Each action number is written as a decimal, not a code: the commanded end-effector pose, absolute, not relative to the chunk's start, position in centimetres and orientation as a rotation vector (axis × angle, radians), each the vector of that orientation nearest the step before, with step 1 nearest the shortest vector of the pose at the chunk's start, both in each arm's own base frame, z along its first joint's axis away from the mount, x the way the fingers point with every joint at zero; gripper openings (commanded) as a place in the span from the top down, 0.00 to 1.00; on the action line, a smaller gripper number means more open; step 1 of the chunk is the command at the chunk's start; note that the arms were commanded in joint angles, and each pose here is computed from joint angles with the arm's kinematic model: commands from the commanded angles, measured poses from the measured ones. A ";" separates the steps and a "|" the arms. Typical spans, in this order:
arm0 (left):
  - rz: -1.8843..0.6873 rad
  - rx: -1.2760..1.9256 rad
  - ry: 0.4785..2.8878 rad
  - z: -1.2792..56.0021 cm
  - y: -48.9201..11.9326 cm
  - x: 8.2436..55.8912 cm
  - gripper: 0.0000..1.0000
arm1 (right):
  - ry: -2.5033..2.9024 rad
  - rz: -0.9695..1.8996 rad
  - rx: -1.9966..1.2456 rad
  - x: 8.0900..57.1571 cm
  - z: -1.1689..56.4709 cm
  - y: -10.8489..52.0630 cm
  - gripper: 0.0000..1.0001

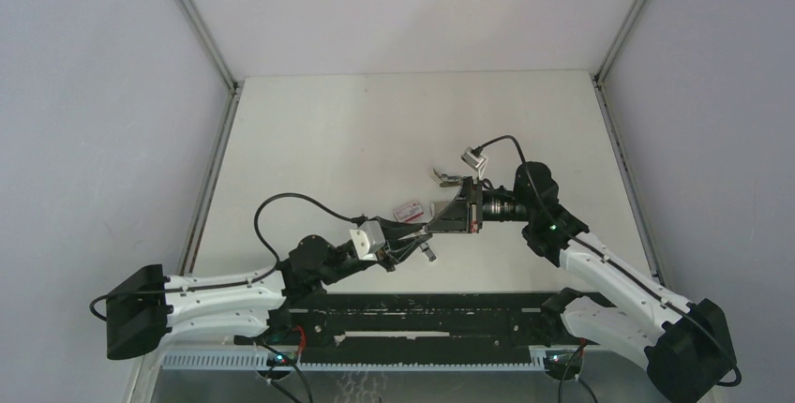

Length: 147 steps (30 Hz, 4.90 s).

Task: Load the staples into the stapler

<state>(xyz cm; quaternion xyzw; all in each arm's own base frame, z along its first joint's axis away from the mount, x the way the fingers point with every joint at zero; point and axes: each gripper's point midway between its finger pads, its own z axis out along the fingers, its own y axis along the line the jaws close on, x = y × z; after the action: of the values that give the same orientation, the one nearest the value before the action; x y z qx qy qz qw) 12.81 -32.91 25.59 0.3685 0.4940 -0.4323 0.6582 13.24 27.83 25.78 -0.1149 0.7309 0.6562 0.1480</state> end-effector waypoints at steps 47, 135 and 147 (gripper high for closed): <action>-1.012 0.717 1.171 27.6 -32.6 13.6 0.84 | 2.065 1.787 -0.340 14.2 25.5 26.8 0.56; -0.265 -0.272 1.812 13.0 -7.7 28.2 0.25 | 2.620 0.313 -0.516 14.7 4.7 36.2 0.62; -0.253 -0.284 1.799 13.3 -7.2 27.8 0.22 | 2.662 0.253 -0.557 13.6 2.5 36.9 0.65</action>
<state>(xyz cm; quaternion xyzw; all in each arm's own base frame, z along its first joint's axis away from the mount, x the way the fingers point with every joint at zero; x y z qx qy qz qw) 27.86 -7.89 13.43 -0.1199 0.7831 -0.1235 0.5976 13.54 35.89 1.86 -0.2061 0.9553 0.0872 0.1932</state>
